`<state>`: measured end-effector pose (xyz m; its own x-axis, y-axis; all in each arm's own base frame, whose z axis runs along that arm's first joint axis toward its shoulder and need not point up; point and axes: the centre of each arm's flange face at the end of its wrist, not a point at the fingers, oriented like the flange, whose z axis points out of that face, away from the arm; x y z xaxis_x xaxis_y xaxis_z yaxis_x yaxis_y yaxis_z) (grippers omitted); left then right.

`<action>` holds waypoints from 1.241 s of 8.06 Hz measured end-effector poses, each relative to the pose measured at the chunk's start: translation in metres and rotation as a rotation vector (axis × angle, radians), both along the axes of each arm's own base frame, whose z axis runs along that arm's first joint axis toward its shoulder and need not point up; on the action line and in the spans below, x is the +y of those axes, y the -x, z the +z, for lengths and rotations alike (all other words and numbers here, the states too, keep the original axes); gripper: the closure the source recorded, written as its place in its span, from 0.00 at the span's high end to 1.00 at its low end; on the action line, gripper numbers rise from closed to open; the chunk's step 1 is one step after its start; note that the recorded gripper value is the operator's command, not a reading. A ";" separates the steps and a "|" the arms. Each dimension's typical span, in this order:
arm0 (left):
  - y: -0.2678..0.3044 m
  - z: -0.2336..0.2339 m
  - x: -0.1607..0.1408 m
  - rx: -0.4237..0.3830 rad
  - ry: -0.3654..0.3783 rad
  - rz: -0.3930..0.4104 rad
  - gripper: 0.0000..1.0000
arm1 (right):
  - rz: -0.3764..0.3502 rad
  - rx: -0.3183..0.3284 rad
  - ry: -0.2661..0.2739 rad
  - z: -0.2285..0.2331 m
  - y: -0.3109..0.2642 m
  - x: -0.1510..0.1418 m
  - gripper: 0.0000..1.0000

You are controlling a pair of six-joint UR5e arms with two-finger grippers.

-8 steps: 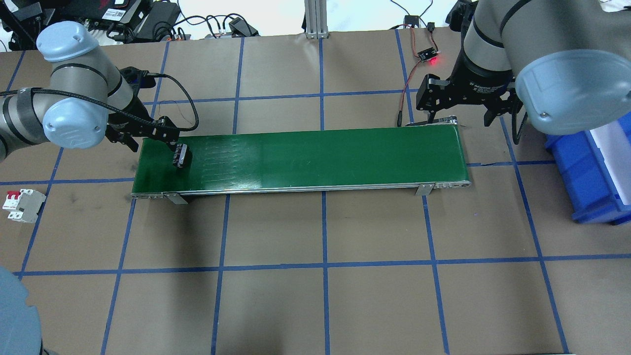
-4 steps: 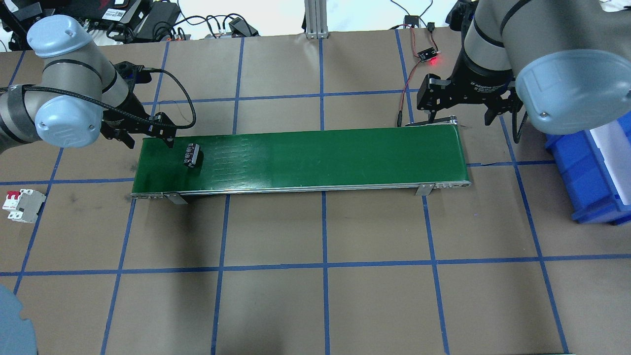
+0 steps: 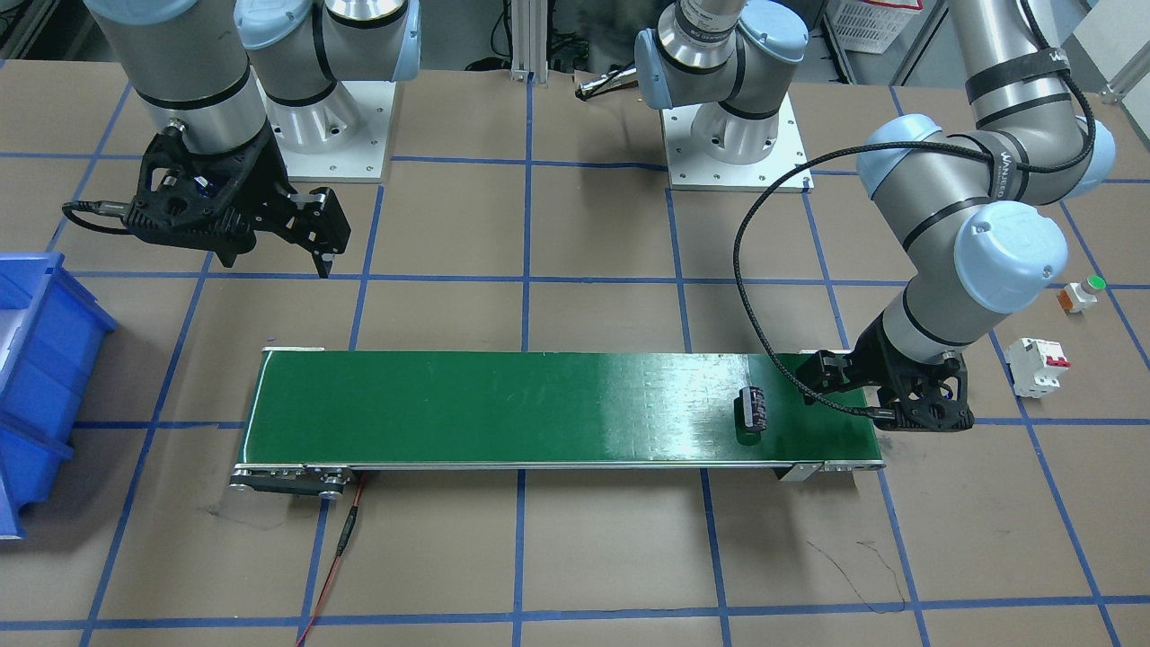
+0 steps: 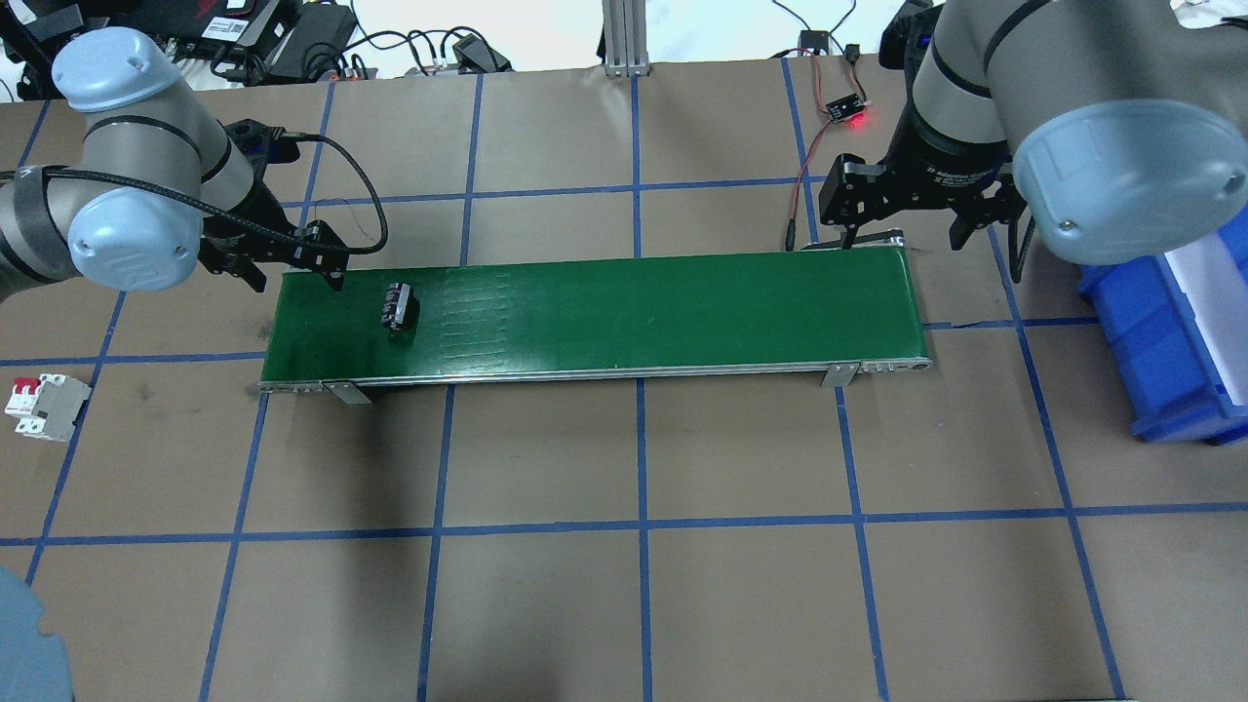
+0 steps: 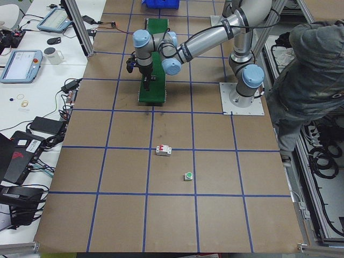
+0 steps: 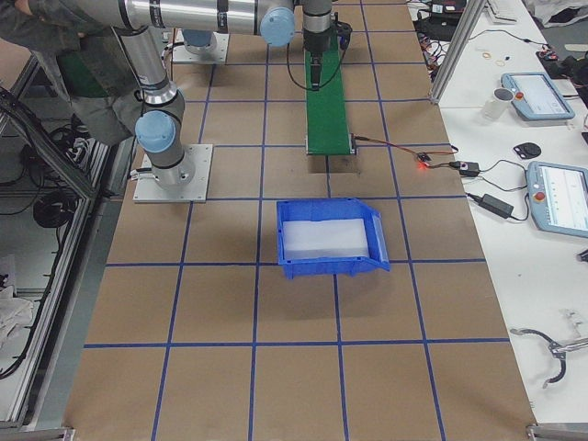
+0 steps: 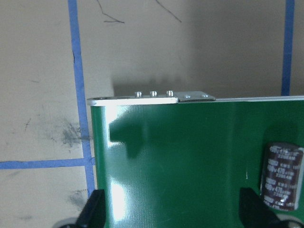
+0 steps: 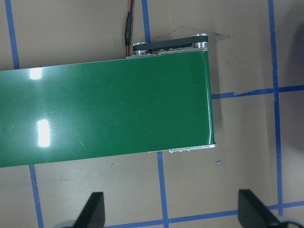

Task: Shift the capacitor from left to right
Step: 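Raise the left gripper away while the right gripper moves over the belt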

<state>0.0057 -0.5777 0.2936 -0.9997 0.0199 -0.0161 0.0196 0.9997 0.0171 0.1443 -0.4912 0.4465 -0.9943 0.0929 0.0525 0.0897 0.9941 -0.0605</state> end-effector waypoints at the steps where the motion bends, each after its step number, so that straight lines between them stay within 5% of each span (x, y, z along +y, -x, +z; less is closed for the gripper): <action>1: 0.000 0.001 0.000 0.000 0.002 0.000 1.00 | 0.004 -0.002 -0.007 -0.004 0.000 -0.003 1.00; 5: 0.003 0.026 0.002 -0.001 0.010 -0.002 1.00 | 0.006 -0.070 -0.036 -0.019 -0.007 -0.004 1.00; 10: 0.016 0.133 0.019 0.029 -0.089 -0.016 1.00 | 0.006 -0.089 -0.028 -0.044 -0.002 -0.024 1.00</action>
